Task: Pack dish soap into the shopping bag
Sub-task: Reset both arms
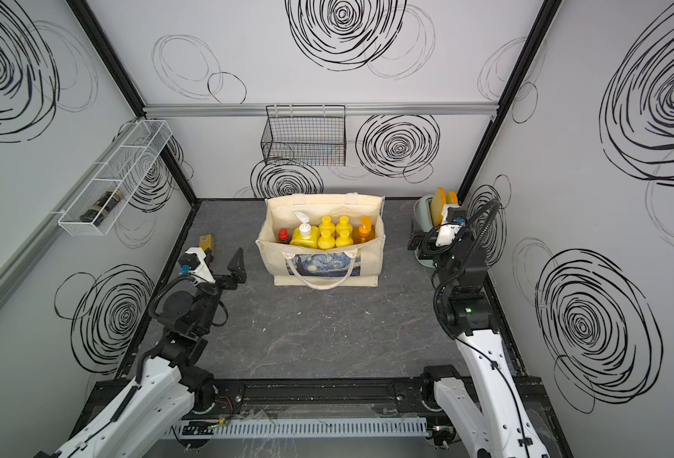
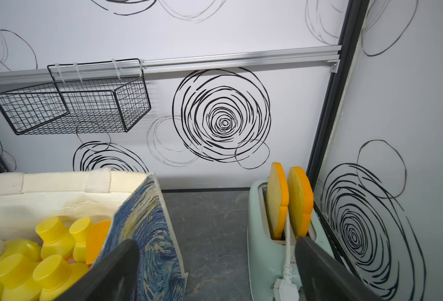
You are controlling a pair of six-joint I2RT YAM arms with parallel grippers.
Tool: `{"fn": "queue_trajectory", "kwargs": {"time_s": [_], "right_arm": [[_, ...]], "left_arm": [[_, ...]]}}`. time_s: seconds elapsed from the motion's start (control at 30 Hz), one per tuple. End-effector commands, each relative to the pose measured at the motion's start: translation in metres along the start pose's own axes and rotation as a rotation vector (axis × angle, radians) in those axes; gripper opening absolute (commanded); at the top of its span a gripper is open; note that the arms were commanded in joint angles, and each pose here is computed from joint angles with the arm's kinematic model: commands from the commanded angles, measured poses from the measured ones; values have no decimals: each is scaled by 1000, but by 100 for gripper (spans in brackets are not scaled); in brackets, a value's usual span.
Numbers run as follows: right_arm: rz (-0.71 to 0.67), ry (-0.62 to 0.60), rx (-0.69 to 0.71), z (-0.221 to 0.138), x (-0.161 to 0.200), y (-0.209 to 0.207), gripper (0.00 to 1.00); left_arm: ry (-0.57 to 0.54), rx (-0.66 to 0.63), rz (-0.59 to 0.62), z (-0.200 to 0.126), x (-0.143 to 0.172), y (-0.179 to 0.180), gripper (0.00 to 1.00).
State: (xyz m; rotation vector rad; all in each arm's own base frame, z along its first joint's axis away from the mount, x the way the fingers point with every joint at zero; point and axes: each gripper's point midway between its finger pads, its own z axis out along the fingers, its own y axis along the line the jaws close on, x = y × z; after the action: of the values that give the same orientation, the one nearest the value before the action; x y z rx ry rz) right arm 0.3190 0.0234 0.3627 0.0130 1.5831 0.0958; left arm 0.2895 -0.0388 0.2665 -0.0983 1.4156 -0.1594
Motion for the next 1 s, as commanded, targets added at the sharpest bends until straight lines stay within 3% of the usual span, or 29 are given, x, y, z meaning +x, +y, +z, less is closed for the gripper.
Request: {"fn": "queue_trajectory", "kwargs": {"time_s": [0.0, 0.13, 0.27, 0.43, 0.63, 0.73, 0.83, 0.97], "right_arm": [[-4, -179, 26, -9, -34, -7, 98], [-39, -250, 35, -14, -27, -11, 98], [-68, -305, 59, -21, -21, -17, 98], [-51, -277, 85, -23, -10, -25, 97], [-50, -220, -19, -21, 53, -13, 98], [-69, -219, 26, -24, 84, -23, 98], [-71, -193, 51, -23, 103, -28, 98], [-66, -142, 28, -16, 127, -26, 98]], "left_arm": [[-188, -111, 62, -20, -17, 25, 96], [-164, -161, 141, -21, 3, 37, 96], [-131, -156, 141, -16, 17, 42, 96], [-78, -194, 148, -14, 40, 66, 96], [-3, -140, 110, -4, 71, 72, 96], [-35, -66, 107, 1, 69, 60, 96], [-71, -102, 79, -3, 69, 68, 96], [-11, -36, 78, 19, 88, 63, 96]]}}
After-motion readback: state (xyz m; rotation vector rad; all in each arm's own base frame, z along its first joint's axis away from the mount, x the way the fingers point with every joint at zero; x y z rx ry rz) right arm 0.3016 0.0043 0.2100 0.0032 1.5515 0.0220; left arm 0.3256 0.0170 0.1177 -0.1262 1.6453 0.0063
